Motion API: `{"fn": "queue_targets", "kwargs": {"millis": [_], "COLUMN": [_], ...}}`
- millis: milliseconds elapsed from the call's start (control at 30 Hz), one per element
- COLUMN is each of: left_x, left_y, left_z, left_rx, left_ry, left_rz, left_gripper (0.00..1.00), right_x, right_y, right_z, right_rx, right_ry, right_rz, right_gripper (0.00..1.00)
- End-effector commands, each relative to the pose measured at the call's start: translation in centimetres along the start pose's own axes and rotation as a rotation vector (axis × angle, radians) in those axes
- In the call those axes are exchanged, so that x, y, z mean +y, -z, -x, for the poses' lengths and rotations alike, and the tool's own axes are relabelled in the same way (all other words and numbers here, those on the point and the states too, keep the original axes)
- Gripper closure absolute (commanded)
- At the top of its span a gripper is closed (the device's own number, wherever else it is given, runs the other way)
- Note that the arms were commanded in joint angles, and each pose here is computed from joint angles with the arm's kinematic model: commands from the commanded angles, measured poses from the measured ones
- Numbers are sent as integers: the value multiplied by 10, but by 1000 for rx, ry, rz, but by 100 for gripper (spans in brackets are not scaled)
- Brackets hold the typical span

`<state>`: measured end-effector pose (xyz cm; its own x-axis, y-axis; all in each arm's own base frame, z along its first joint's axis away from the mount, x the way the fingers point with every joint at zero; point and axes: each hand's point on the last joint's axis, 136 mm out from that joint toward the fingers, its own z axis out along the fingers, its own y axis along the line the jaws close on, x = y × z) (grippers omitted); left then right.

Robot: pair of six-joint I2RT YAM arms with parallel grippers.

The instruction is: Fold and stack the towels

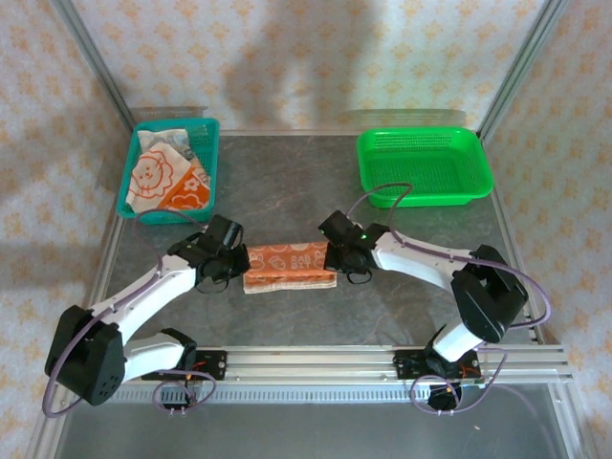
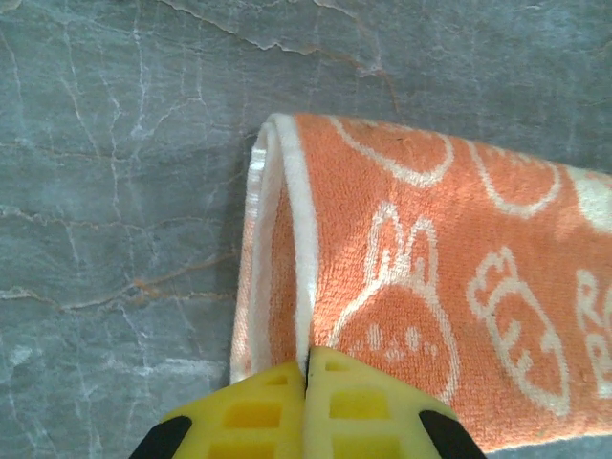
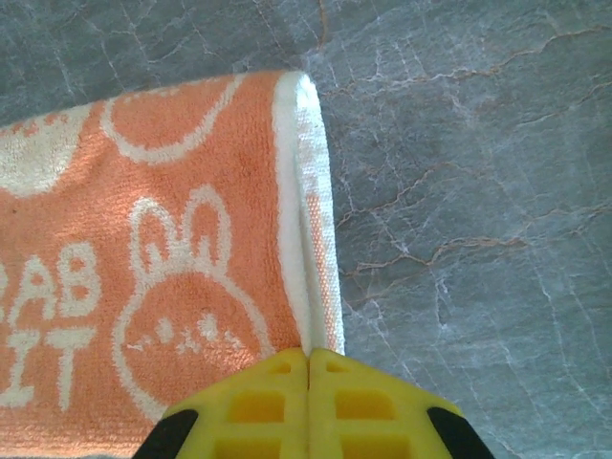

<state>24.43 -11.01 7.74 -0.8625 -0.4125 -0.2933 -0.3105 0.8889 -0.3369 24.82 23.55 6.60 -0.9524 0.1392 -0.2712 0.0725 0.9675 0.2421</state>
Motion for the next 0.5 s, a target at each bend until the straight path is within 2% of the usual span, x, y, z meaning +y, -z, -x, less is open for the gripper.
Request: {"fn": "queue_targets", "kwargs": {"millis": [0,400,467], "left_x": [11,28,30], "left_y": [2,-36,-41], "left_z": [-18,-55,-59], "left_rx": [33,98,117], "left_ry": [47,91,84], "left_rz": [18,24,36], "left_gripper": [100,100,97], "right_x": [-10,-24,-24], "right_y": [5,-29,-32], "right_z": [-8,-31,-31], "right_rx": [14,72,76], "right_ry": [13,11,18], "right_rz": [-23,-57,-61], "right_gripper": [100,100,97]}}
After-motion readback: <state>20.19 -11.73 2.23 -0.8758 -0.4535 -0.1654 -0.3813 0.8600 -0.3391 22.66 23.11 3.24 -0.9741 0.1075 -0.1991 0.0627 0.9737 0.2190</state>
